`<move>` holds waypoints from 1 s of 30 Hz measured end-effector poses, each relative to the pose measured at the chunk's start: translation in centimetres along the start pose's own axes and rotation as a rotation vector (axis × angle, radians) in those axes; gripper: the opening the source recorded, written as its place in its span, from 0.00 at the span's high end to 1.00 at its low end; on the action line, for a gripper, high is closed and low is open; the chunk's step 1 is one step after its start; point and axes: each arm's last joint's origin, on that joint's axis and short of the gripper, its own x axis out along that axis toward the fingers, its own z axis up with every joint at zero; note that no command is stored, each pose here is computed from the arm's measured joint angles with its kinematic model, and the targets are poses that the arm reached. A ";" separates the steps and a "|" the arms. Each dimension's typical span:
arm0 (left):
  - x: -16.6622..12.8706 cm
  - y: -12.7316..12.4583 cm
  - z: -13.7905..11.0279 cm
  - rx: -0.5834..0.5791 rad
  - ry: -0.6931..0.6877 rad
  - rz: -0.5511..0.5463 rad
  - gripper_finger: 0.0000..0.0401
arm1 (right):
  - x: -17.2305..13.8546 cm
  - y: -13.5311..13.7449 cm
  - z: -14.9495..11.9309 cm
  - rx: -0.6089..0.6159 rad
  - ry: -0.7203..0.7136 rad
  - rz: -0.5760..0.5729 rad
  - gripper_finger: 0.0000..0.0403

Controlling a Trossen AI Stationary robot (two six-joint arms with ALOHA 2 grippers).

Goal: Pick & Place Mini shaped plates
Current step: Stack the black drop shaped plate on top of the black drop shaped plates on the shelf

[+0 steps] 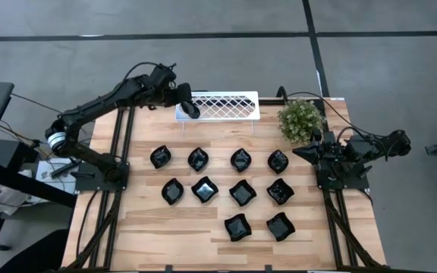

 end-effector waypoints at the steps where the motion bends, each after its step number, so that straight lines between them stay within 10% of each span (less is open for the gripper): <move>1: 0.1 0.1 0.0 0.001 0.005 0.006 0.99 | 0.0 0.0 0.0 0.000 0.000 0.000 1.00; 30: 2.5 -0.2 0.5 0.019 0.077 -0.048 0.99 | 0.0 0.0 0.0 0.000 0.001 0.003 1.00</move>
